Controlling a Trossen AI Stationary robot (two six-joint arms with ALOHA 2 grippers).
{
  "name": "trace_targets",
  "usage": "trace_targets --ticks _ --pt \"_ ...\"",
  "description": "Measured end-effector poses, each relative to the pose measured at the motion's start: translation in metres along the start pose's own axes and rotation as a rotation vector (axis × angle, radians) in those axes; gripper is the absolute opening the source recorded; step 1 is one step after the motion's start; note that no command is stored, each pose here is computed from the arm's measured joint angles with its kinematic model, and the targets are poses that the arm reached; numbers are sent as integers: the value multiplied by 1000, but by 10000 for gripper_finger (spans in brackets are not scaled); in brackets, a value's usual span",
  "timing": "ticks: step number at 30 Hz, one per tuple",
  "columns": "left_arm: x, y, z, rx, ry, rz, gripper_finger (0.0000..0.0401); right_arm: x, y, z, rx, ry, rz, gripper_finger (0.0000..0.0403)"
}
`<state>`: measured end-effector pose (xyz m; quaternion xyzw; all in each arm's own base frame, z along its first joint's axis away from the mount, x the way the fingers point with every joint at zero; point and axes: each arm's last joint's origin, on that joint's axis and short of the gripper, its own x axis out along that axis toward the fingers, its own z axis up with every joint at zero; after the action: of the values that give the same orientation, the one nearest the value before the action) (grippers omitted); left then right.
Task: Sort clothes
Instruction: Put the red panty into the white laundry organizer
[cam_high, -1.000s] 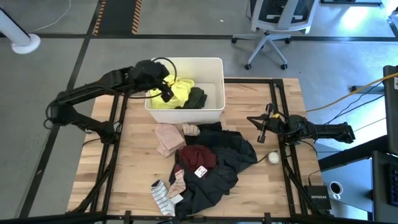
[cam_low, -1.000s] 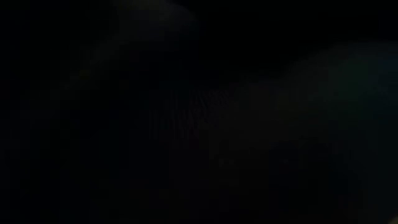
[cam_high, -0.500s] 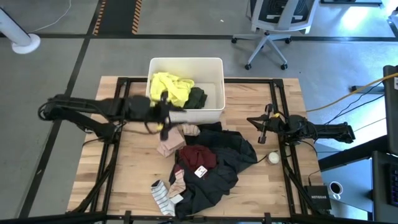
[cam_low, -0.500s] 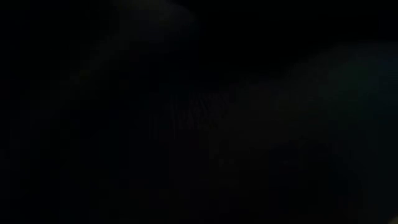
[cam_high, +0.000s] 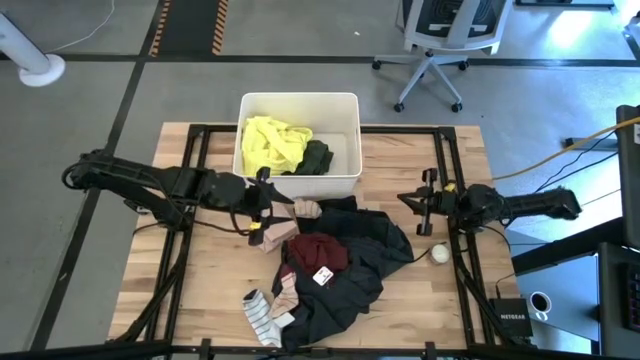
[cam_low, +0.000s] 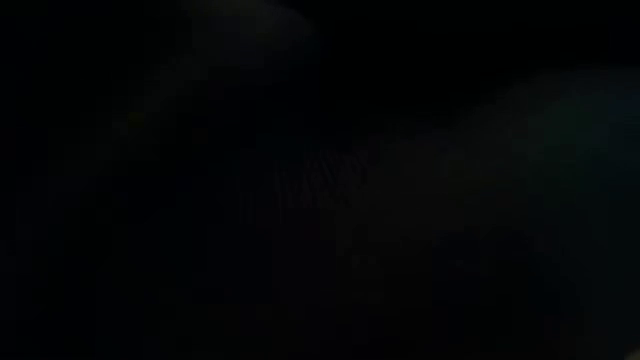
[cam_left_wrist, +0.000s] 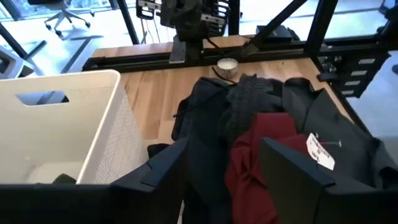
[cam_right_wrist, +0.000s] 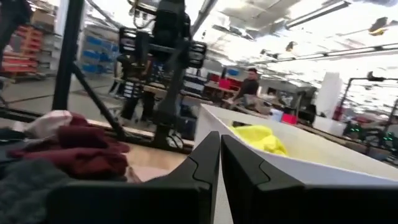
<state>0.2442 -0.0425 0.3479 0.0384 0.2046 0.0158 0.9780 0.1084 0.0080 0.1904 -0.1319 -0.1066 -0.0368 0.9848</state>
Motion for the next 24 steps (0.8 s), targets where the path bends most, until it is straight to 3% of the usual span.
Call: trace_targets --ticks 6,10,24 --pt "0 0 0 -42 0 0 187 16 16 10 -26 122 -16 33" --pt "1 0 -2 -31 11 1 186 27 32 18 -122 222 -31 33" --pt "1 0 0 12 -11 2 186 102 51 137 -573 206 -69 33"
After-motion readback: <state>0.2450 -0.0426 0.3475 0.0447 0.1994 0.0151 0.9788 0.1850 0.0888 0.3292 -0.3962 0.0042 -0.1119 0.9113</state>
